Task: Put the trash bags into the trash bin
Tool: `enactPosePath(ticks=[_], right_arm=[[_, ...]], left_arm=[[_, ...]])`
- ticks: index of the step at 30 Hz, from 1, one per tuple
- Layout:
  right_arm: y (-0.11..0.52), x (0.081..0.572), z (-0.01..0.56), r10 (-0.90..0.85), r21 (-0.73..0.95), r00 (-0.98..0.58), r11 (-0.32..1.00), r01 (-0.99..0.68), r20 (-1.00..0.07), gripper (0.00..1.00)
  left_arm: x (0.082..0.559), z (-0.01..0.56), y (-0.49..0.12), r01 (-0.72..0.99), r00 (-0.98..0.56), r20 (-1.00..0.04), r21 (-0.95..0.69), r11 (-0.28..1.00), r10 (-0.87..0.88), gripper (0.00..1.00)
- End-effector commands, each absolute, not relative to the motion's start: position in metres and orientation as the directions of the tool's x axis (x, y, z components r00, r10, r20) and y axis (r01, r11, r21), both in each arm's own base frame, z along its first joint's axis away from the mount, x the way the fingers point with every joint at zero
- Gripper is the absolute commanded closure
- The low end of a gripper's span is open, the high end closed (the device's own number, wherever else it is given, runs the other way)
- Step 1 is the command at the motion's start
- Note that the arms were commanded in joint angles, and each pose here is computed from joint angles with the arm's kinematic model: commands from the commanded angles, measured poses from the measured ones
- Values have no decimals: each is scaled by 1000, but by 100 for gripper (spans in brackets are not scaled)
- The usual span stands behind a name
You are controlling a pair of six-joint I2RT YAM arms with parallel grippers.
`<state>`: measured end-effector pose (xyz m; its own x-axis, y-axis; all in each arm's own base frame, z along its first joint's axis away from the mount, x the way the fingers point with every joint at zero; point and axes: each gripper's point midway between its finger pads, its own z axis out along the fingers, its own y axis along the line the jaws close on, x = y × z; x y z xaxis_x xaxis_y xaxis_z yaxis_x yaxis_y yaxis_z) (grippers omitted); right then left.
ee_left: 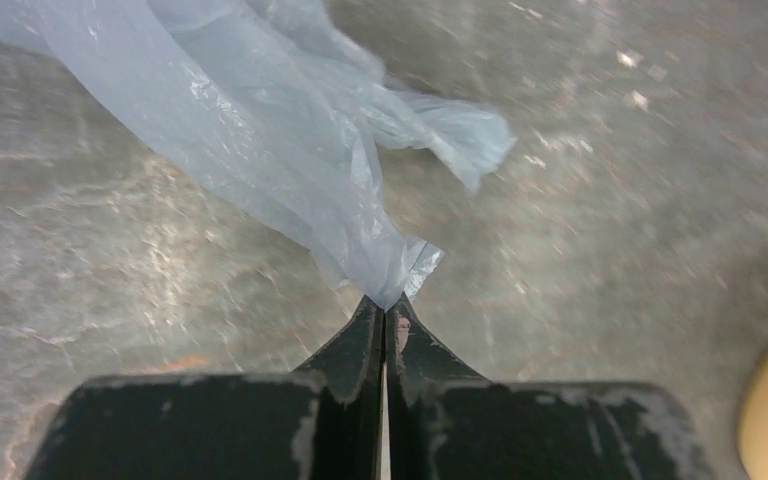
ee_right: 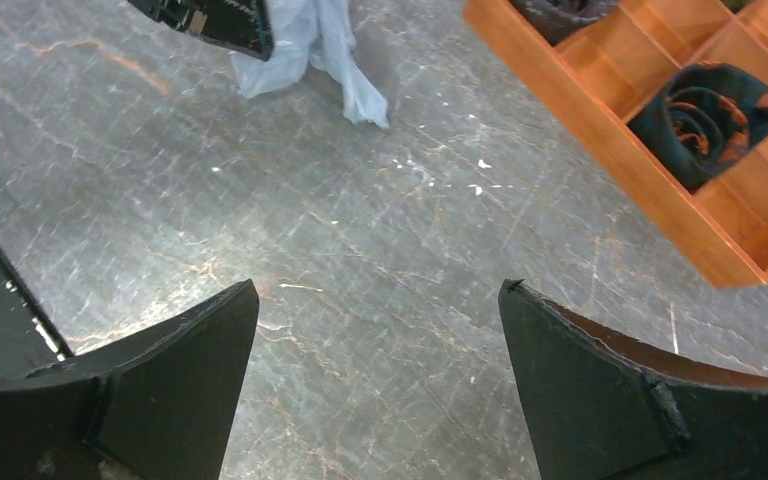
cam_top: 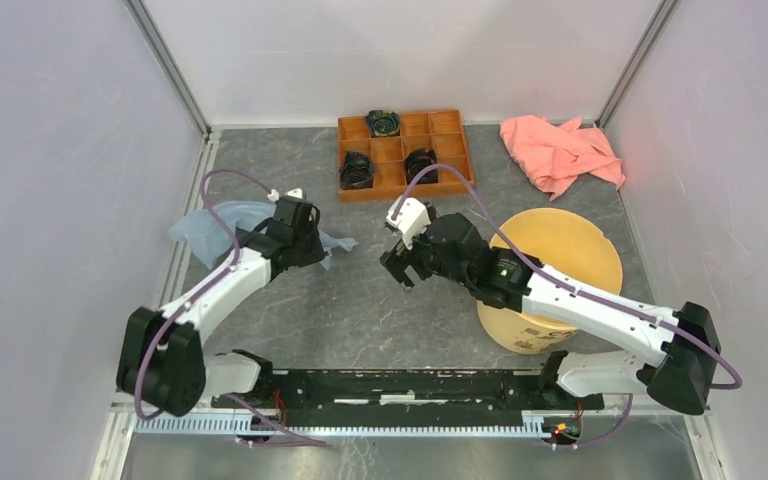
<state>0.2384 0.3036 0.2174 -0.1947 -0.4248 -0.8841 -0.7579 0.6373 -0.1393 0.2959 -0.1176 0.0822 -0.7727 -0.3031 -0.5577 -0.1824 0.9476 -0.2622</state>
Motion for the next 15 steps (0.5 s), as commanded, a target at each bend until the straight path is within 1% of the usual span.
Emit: enactPosePath(ticks=[1,4,6,8,11,13,15], right_arm=[[317,236,214,-427,-150,-163,608,-779,-889,2],[326,238,203,-414,-119,-191,614,-780,-890,2],[336,240,191,-431,-110,-202,597,-794,-880,2],[346,244,178,-448,-101,-226,597,-796,-865,3],[359,248,154,-462,-66,-276,598,-798,-843,9],[366,247,141,-442,-29,-304,603,-797,-844,9],[374,249,131,-398,11,-324,616,-787,-858,8]], left_arm=[[262,124,-149,31,-803,-560,-382,924,-204,98],[231,134,-161,84,-825,-531,-456,886,-195,98],[215,138,-163,67,-834,-505,-495,866,-224,98],[208,149,-164,66,-822,-511,-524,849,-251,98],[209,173,-152,54,-768,-568,-518,853,-297,98],[209,184,-144,42,-740,-597,-500,865,-309,98],[209,202,-142,65,-714,-626,-505,861,-314,98]])
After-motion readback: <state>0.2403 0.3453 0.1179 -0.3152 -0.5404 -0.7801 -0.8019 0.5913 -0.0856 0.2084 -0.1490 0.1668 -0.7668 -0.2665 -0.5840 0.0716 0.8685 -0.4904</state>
